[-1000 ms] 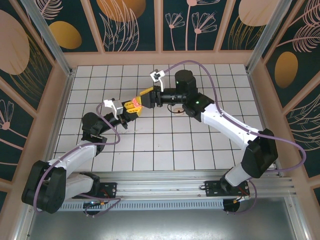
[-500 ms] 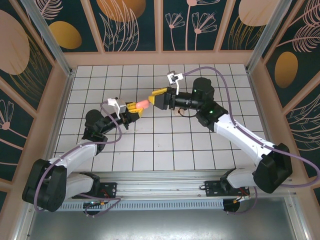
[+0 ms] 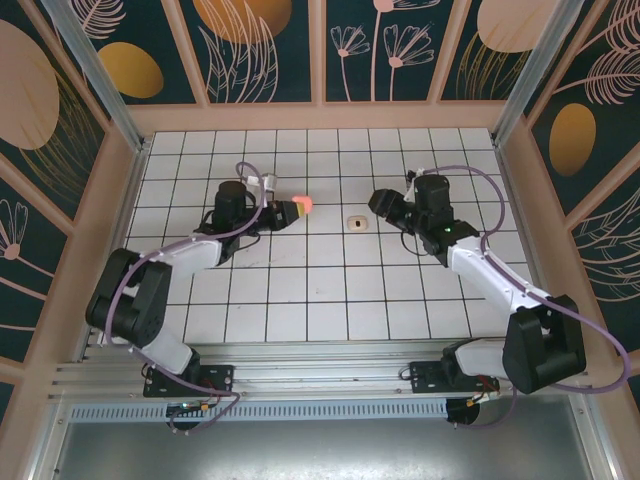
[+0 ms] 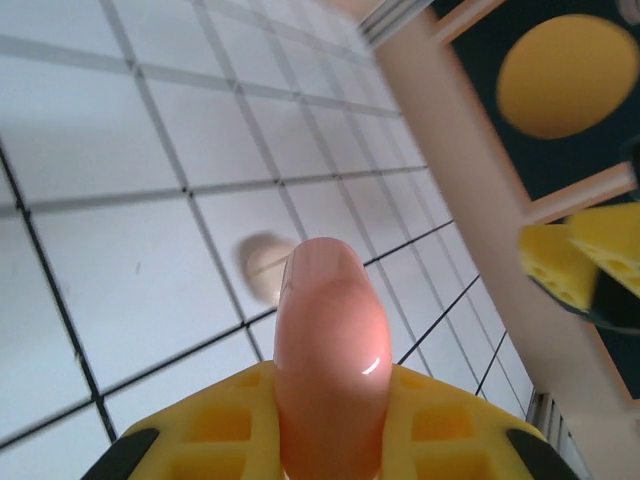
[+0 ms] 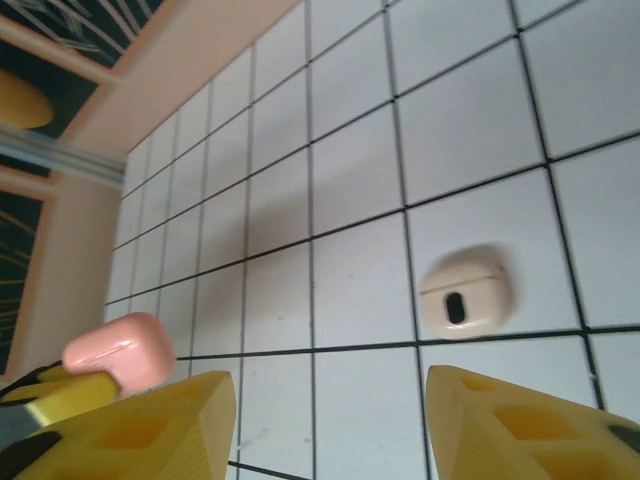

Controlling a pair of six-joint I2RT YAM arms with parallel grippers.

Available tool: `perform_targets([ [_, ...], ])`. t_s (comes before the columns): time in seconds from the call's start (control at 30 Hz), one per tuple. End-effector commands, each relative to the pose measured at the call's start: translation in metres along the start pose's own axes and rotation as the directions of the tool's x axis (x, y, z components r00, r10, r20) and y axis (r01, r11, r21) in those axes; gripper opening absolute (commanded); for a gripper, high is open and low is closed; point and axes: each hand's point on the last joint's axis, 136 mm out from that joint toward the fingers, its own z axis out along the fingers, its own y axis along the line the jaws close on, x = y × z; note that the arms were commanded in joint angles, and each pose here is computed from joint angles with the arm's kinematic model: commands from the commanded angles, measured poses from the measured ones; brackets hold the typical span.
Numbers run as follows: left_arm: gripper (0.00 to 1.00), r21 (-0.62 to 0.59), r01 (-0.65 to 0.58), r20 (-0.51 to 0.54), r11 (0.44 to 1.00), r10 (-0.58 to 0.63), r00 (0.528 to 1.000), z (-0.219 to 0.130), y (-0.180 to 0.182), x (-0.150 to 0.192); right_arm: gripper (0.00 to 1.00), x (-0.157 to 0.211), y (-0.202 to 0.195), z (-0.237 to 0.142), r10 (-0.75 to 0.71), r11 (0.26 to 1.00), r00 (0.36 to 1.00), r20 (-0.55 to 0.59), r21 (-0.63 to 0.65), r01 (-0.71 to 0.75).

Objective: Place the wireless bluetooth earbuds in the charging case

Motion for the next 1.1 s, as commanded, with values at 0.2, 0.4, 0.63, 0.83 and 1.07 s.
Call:
perform_targets([
  [0.2,0.11,-0.142,0.201,-0.206,0.969,-0.227,0.952,0.056,0.014,0.014,0.53,-0.010,-0.008,-0.017,-0.044,0.999,0.999,0.019,0.016,0.044],
  [0.4,0.11,-0.194,0.259,-0.237,0.946,-0.301,0.924,0.081,0.025,0.029,0.53,-0.008,-0.003,-0.025,-0.056,0.998,0.998,0.012,-0.017,0.057],
  [0.63,0.14,-0.203,0.287,-0.258,0.936,-0.334,0.906,0.101,0.036,0.034,0.53,-0.012,0.003,-0.045,-0.061,0.997,0.995,0.073,-0.035,0.064],
  [0.83,0.17,-0.220,0.309,-0.255,0.925,-0.360,0.897,0.110,0.046,0.039,0.54,-0.011,-0.004,-0.055,-0.052,0.999,0.994,0.094,-0.007,0.053],
  [1.07,0.23,-0.250,0.315,-0.261,0.916,-0.377,0.889,0.111,0.054,0.043,0.54,-0.008,-0.009,-0.061,-0.038,0.999,0.993,0.112,-0.003,0.039],
])
